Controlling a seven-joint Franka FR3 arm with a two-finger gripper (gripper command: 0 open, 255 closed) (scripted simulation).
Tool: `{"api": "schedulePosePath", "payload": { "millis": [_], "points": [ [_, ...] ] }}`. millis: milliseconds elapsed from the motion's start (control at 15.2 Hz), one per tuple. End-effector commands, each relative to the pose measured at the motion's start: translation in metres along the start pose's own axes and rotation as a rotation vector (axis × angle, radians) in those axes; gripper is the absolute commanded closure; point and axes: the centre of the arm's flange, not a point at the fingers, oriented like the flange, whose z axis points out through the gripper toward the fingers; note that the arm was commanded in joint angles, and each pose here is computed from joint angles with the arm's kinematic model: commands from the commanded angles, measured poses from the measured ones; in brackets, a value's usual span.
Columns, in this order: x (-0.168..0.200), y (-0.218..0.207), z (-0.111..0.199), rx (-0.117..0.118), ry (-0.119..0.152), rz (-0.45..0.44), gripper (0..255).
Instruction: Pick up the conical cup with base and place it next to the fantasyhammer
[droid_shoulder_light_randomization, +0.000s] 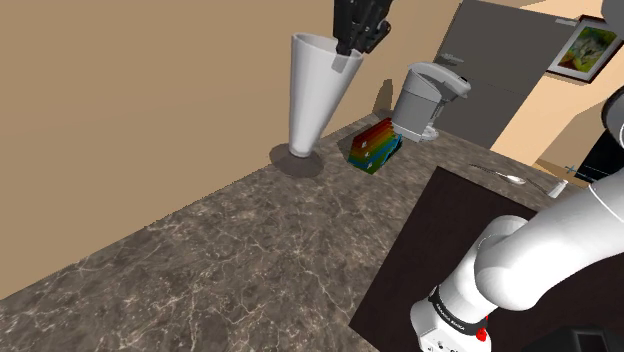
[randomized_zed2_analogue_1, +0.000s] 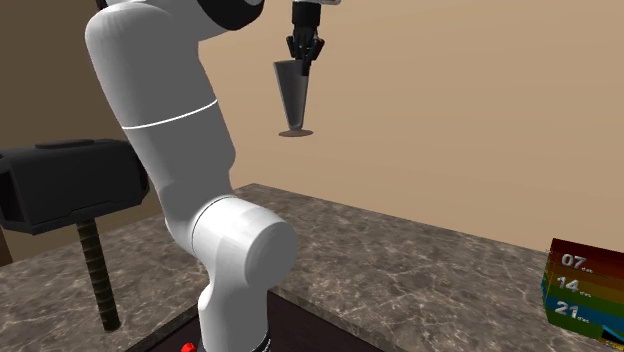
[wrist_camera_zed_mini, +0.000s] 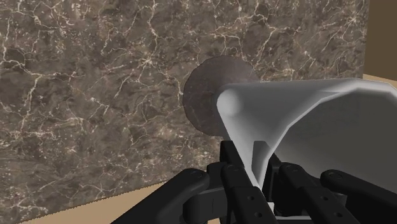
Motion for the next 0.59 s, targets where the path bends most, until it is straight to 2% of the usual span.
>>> {"api": "schedulePosePath", "payload": {
  "millis": [0,528],
  "points": [
    [0.002,-0.002,-0.01,0.0,0.0,0.0,255],
    [0.005,-0.011,-0.052,0.0,0.0,0.0,255]
  ]
}}
